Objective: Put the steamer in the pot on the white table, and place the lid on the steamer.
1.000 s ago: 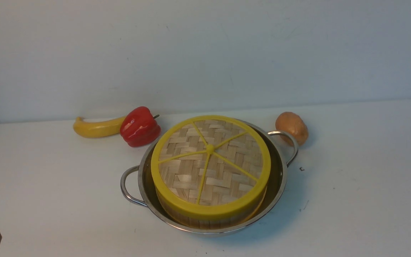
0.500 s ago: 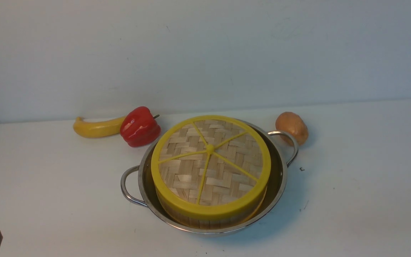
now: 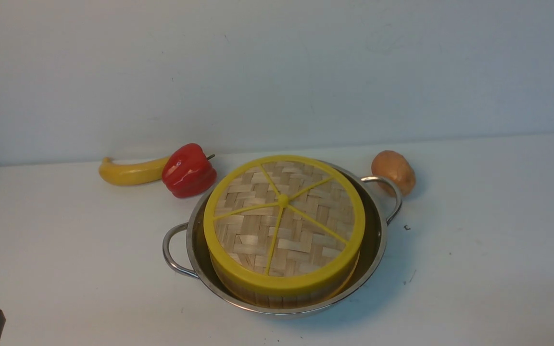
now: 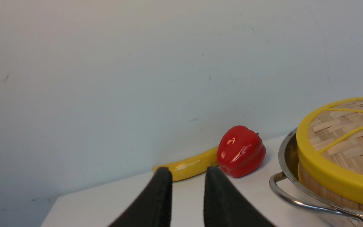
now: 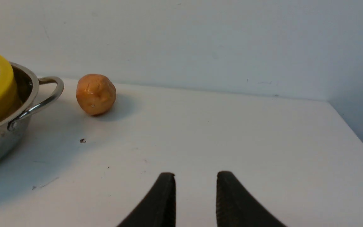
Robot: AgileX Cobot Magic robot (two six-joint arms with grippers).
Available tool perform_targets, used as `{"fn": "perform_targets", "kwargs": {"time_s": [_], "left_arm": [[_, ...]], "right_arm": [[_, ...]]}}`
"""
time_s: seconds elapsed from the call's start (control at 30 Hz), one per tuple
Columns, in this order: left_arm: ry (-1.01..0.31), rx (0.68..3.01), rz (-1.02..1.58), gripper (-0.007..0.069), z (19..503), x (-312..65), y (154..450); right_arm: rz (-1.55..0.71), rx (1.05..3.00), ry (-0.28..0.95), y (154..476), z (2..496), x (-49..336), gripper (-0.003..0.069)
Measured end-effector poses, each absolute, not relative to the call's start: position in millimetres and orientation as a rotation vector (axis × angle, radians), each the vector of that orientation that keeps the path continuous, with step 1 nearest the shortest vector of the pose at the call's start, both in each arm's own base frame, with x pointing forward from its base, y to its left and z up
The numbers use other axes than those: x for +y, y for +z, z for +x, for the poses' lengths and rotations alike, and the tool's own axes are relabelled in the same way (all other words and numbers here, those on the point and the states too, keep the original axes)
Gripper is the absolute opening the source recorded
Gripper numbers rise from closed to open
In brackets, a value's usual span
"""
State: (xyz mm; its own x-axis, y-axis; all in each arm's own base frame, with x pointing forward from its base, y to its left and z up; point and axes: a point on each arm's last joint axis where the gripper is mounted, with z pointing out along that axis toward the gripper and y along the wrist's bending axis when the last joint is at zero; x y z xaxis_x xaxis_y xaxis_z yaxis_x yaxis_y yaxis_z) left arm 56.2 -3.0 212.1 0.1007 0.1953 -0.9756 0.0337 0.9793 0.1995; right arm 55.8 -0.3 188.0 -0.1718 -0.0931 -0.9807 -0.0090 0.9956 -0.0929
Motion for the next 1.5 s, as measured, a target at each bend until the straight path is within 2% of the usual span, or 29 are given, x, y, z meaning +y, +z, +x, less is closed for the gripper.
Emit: {"fn": "perform_targets", "kwargs": {"time_s": [0.57,1.5], "left_arm": [[0.120,1.468,0.188,0.0178,56.2,-3.0,212.1],[0.124,1.467,0.192,0.0203,56.2,-3.0,212.1]], "right_arm": [[-0.068,1.751,-0.067,187.2,55.7,-0.3,0.0239],[-0.065,1.751,-0.063,187.3,55.7,-0.2,0.0240]]}}
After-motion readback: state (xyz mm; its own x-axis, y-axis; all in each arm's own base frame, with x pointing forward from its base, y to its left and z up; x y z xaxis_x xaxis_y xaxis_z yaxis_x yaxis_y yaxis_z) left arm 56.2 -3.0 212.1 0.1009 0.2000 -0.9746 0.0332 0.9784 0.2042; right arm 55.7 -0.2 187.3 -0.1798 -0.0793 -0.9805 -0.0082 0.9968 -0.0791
